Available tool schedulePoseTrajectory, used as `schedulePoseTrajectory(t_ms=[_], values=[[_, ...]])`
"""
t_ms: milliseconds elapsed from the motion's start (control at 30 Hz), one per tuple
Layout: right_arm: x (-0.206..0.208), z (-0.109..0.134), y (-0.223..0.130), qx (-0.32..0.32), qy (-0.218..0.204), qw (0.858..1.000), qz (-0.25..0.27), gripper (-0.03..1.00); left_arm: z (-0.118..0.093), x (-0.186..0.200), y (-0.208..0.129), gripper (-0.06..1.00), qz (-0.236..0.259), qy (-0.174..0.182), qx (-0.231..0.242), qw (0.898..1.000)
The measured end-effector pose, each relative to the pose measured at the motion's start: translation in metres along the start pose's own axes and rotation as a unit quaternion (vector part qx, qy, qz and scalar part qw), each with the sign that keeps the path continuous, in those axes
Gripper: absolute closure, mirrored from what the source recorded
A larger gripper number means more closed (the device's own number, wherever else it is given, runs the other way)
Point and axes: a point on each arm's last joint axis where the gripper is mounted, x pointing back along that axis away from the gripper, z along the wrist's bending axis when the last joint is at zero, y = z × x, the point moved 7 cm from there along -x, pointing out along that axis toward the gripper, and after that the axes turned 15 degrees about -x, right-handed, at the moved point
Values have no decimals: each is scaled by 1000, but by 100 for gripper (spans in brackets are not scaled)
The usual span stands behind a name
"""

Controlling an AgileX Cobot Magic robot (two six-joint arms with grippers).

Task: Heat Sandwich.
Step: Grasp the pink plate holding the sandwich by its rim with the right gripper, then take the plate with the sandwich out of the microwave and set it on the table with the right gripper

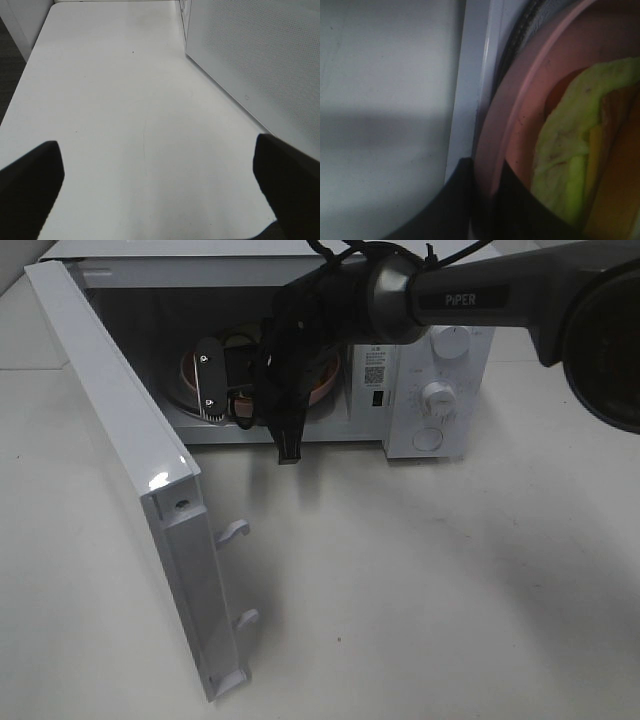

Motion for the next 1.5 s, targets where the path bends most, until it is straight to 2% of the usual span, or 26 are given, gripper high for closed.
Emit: schedulePoseTrajectory(t_ms=[533, 867, 1100, 1500], values=[[0, 1, -2, 14, 5, 1000, 6, 87, 0, 0, 0, -3, 0, 0, 0, 1000], [17, 1, -5, 37, 13, 999, 21, 88, 0, 0, 0, -3, 0, 0, 0, 1000], [36, 15, -16, 94, 34, 995, 29, 88, 0, 0, 0, -3, 0, 0, 0, 1000], [67, 31, -24, 133, 49, 990, 11, 88, 0, 0, 0, -3, 0, 0, 0, 1000]])
